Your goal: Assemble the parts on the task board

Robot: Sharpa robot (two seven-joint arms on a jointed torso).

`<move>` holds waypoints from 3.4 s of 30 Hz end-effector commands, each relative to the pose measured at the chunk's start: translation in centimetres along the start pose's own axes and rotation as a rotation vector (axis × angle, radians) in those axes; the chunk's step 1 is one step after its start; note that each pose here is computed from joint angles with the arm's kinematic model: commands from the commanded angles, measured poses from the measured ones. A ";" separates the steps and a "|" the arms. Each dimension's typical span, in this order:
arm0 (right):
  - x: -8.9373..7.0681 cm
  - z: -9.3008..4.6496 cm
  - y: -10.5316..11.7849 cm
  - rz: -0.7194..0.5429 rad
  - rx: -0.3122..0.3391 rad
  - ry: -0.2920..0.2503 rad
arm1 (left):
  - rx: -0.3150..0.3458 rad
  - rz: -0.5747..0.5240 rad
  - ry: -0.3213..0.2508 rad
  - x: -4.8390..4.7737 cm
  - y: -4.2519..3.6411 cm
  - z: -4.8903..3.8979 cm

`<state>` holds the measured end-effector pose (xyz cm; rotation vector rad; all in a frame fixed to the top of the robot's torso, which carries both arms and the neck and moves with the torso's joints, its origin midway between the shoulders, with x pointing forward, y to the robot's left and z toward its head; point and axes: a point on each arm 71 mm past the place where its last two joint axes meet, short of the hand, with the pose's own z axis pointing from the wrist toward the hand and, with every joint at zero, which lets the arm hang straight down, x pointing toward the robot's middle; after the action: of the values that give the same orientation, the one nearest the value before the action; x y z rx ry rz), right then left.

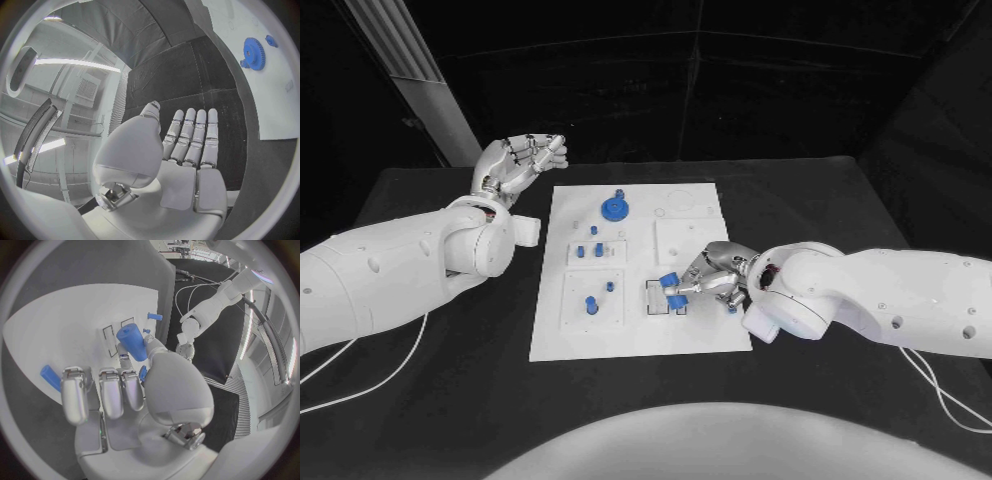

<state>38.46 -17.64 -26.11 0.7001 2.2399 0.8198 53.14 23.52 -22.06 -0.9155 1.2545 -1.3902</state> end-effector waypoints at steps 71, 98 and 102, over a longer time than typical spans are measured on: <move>1.2 1.5 0.9 -0.057 0.077 0.000 | 0.134 -0.010 0.011 -0.01 -0.97 -0.15; 1.3 1.5 1.0 -0.072 0.073 -0.005 | 0.133 -0.012 0.013 0.05 -0.95 -0.12; 1.2 1.5 1.1 -0.072 0.071 -0.007 | 0.133 -0.012 0.013 0.06 -0.94 -0.12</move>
<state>38.95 -15.71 -26.88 0.6559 2.2951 0.6951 53.05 23.60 -22.15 -0.9178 1.2574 -1.3931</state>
